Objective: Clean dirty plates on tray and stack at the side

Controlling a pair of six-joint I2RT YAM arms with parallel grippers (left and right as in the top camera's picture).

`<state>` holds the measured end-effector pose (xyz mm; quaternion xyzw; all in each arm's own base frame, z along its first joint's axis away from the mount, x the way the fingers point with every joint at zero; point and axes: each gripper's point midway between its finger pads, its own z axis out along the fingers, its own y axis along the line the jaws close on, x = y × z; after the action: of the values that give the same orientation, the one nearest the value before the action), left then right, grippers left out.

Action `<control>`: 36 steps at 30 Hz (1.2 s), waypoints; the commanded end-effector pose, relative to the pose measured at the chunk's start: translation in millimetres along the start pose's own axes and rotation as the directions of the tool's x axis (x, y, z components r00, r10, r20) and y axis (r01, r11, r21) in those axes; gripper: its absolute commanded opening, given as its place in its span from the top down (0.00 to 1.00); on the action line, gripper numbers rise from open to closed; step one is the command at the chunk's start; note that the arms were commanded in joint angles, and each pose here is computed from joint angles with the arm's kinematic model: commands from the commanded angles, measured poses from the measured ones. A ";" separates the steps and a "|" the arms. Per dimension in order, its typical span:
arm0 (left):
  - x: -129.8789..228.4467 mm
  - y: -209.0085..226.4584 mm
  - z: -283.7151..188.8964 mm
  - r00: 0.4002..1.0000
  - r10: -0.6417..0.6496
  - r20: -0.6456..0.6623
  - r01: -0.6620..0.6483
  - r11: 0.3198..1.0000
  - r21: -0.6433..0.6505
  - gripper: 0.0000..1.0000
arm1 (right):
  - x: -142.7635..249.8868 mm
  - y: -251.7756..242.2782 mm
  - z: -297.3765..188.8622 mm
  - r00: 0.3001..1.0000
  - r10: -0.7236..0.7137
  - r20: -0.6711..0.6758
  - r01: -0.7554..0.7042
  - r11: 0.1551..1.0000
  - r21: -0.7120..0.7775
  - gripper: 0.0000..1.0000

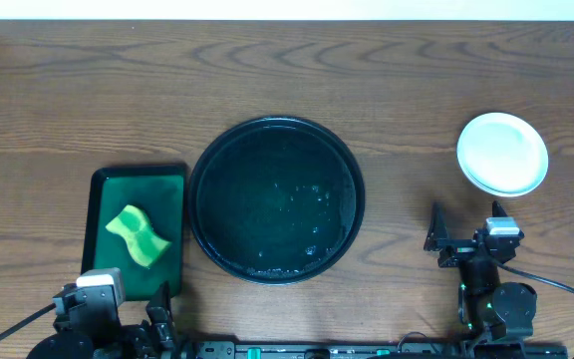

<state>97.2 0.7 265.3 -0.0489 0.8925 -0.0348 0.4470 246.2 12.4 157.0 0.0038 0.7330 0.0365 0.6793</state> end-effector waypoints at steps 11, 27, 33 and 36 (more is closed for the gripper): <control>0.6 -0.9 -0.9 1.000 -0.007 0.001 0.007 1.000 0.007 0.10 | 0.5 0.0 -0.2 1.000 -0.015 0.000 0.015 1.000 -0.003 0.01; 0.4 -0.5 -0.9 1.000 -0.007 0.002 0.007 1.000 0.005 0.10 | 0.5 0.0 -0.2 1.000 -0.015 0.000 0.015 1.000 -0.003 0.01; -31.7 -6.1 -3.0 0.991 -0.017 0.132 0.013 0.999 0.029 0.10 | 0.5 0.0 -0.2 1.000 -0.015 0.000 0.015 1.000 -0.003 0.01; -59.1 -10.6 -6.7 0.970 -0.027 0.242 0.015 0.999 0.050 0.10 | 0.5 0.0 -0.2 1.000 -0.015 0.000 0.015 1.000 -0.003 0.01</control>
<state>120.6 -1.5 303.8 -0.0496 0.8476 -0.0467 0.5263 246.2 12.5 157.1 0.0034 0.7328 0.0364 0.6794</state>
